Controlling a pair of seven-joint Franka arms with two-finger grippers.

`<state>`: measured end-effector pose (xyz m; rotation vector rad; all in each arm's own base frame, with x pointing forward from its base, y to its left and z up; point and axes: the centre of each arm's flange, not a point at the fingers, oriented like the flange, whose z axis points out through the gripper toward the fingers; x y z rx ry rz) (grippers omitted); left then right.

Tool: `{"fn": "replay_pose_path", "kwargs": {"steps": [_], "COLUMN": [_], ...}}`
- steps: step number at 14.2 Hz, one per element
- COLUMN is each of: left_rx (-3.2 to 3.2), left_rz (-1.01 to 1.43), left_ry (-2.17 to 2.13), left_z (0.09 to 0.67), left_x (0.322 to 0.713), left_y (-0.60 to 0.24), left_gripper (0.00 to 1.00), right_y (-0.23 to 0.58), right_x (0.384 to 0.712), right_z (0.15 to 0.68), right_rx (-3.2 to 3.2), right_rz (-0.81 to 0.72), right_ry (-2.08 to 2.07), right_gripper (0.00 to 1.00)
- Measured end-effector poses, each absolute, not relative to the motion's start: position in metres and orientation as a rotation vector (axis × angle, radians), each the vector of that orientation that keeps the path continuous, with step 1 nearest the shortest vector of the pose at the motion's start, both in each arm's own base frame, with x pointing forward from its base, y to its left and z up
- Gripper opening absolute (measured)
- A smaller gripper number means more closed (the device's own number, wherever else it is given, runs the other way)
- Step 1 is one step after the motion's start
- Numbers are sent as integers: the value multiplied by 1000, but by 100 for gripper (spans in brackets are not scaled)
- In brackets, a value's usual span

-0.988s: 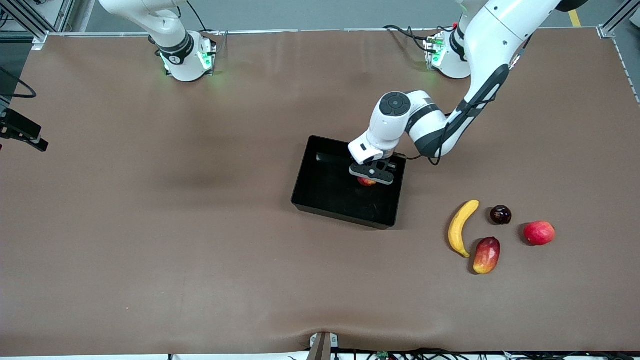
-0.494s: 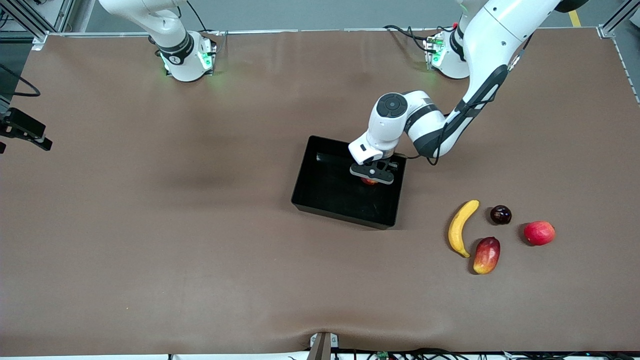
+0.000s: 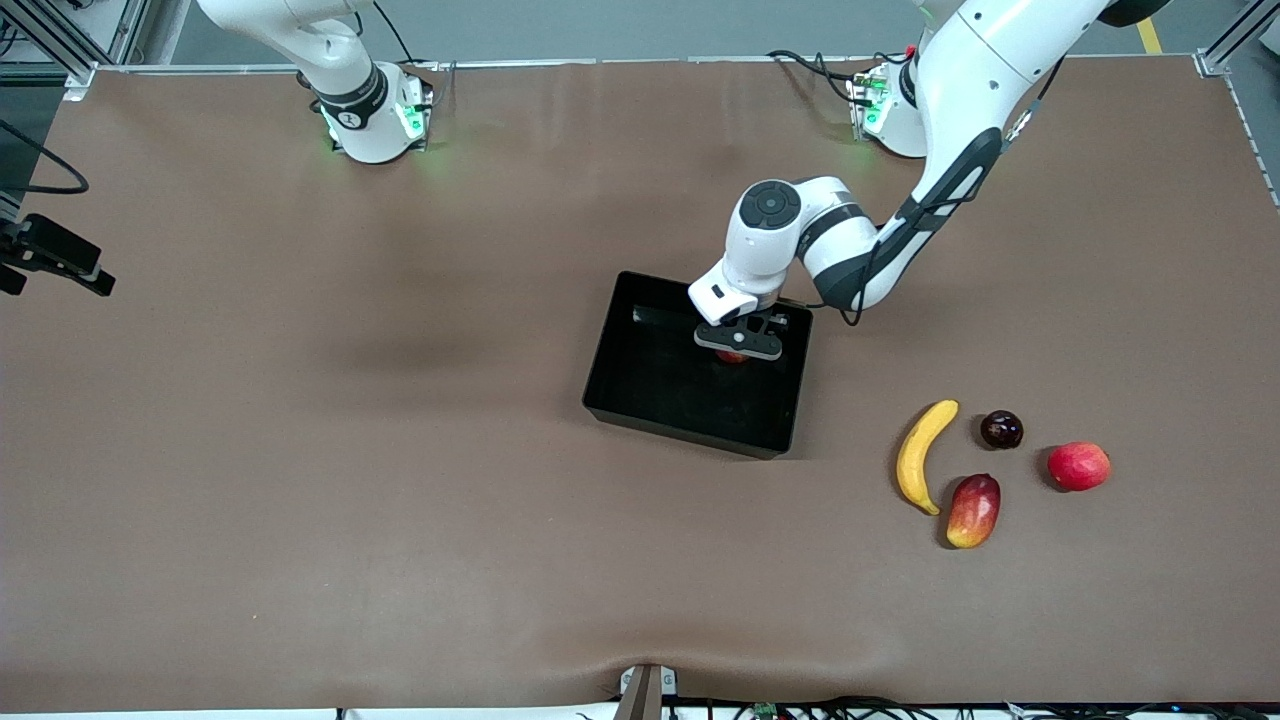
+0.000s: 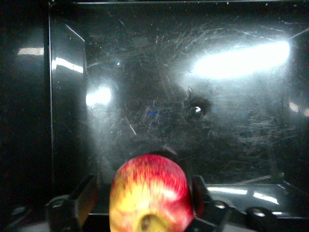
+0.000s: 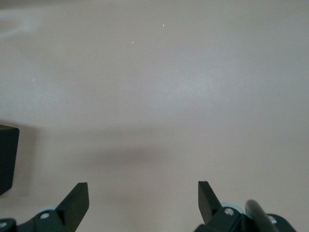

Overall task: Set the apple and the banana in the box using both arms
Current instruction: 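Lower the apple into the box and open the left gripper, then move the left gripper to the yellow banana and grasp it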

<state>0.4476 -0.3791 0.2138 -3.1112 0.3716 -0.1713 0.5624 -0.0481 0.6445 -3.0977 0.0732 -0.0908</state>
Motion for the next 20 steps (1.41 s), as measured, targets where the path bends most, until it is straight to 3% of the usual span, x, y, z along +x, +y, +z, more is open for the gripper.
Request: {"fn": "replay_pose_path", "kwargs": {"steps": [1, 8, 13, 16, 20], "left_rx": [-3099, -2975, -2997, -3031, -2999], "left_rz": [-170, -238, -237, -185, -95], "left_ry": [371, 297, 236, 261, 453], "left_z": [215, 284, 347, 382, 384], "left_x": [449, 491, 542, 580, 630], "left_y": [-380, -404, -393, -358, -257], "left_gripper": [100, 100, 100, 100, 100], "right_y": [-48, -48, -48, -47, -47], "right_x": [562, 561, 561, 561, 561], "right_z": [645, 644, 643, 644, 644], "right_rx": [-3098, -3097, -3097, -3097, -3097], "right_rz": [-89, -75, -68, -69, -70], "right_ry": [72, 73, 73, 73, 72], "right_gripper": [100, 100, 100, 100, 100]}}
